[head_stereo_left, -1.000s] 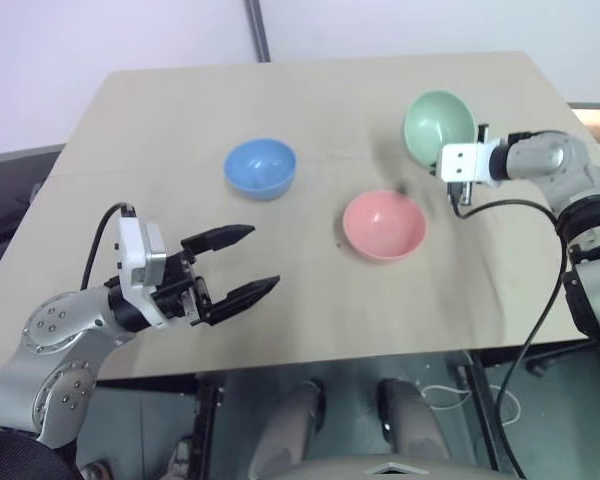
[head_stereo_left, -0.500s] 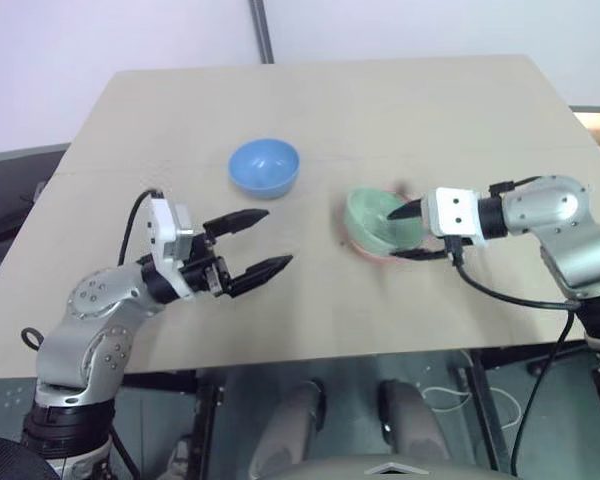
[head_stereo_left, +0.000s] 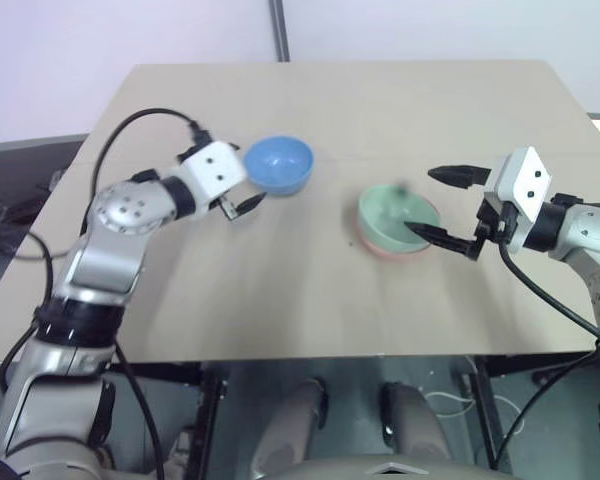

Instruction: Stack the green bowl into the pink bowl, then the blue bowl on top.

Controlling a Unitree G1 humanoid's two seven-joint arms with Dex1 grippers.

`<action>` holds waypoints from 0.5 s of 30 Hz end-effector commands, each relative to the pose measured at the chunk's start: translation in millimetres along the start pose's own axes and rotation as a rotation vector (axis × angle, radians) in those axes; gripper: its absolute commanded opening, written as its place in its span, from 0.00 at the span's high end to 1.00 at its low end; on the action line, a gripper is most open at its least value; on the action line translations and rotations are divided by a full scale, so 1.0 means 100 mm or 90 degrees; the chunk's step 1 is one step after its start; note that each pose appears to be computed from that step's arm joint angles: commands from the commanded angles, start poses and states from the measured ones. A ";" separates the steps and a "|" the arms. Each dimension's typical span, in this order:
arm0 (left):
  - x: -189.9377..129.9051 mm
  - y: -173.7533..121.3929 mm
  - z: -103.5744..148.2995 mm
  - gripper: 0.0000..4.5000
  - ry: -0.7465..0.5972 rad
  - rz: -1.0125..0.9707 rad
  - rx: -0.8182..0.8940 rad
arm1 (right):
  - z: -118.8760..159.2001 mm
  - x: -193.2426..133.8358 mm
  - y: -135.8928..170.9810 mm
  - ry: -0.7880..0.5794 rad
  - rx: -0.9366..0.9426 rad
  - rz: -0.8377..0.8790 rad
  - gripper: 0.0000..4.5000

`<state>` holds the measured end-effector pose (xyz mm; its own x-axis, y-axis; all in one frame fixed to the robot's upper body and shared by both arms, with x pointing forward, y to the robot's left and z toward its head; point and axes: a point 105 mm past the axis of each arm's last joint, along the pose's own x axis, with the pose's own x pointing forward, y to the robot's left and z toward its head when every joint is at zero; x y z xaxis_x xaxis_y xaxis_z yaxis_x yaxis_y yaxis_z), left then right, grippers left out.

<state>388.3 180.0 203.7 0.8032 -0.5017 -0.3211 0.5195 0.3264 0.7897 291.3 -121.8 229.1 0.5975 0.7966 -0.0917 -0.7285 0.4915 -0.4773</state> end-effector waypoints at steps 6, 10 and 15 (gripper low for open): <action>0.48 -0.13 -0.16 0.17 0.113 -0.136 0.139 | 0.04 0.12 0.05 -0.011 -0.019 -0.073 0.03; 0.55 -0.14 -0.15 0.63 0.112 -0.161 0.158 | -0.01 0.08 0.06 0.003 -0.023 -0.092 0.03; 0.58 -0.11 -0.01 1.00 0.067 -0.169 0.159 | -0.06 0.01 0.03 0.018 -0.022 -0.124 0.03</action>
<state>427.0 152.3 155.2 0.6642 -0.4159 -0.6212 0.6739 -0.0266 0.7383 296.0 -119.1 208.6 0.7208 0.6904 -0.0616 -0.6292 0.6144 -0.4760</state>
